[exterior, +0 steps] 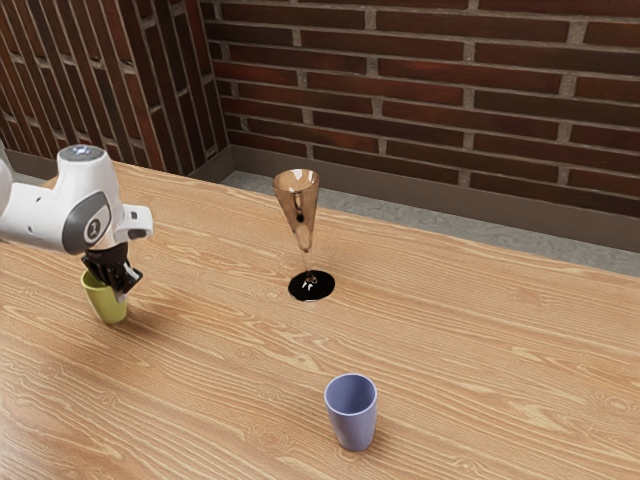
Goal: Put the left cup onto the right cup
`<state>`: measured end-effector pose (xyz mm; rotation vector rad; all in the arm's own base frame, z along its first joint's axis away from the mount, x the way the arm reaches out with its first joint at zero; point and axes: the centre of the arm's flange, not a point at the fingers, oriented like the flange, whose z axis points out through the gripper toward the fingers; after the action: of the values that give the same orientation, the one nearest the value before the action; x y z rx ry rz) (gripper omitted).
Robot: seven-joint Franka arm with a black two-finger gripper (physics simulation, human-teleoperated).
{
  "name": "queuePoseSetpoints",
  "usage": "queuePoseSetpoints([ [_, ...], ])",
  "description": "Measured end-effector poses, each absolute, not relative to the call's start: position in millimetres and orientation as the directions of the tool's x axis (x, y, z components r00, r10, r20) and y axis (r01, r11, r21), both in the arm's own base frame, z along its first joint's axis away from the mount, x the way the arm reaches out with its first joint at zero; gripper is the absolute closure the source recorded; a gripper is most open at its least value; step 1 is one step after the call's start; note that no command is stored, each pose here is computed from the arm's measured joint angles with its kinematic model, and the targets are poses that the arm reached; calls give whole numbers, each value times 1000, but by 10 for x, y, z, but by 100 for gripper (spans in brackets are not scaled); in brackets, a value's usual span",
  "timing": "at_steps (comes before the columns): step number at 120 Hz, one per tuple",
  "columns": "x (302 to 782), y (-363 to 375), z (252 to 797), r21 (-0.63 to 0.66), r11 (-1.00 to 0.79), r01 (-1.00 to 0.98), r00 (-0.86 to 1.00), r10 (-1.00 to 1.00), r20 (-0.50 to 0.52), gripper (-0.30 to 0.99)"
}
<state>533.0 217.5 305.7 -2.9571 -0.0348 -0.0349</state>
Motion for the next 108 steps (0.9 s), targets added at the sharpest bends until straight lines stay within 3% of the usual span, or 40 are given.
queuePoseSetpoints([
  [38, 5422, 1850, 3773, -169, -985, 22, 995, 5, 95, 78],
  [108, 5608, -416, 4626, -143, -981, -134, 985, -148, 92, 78],
])
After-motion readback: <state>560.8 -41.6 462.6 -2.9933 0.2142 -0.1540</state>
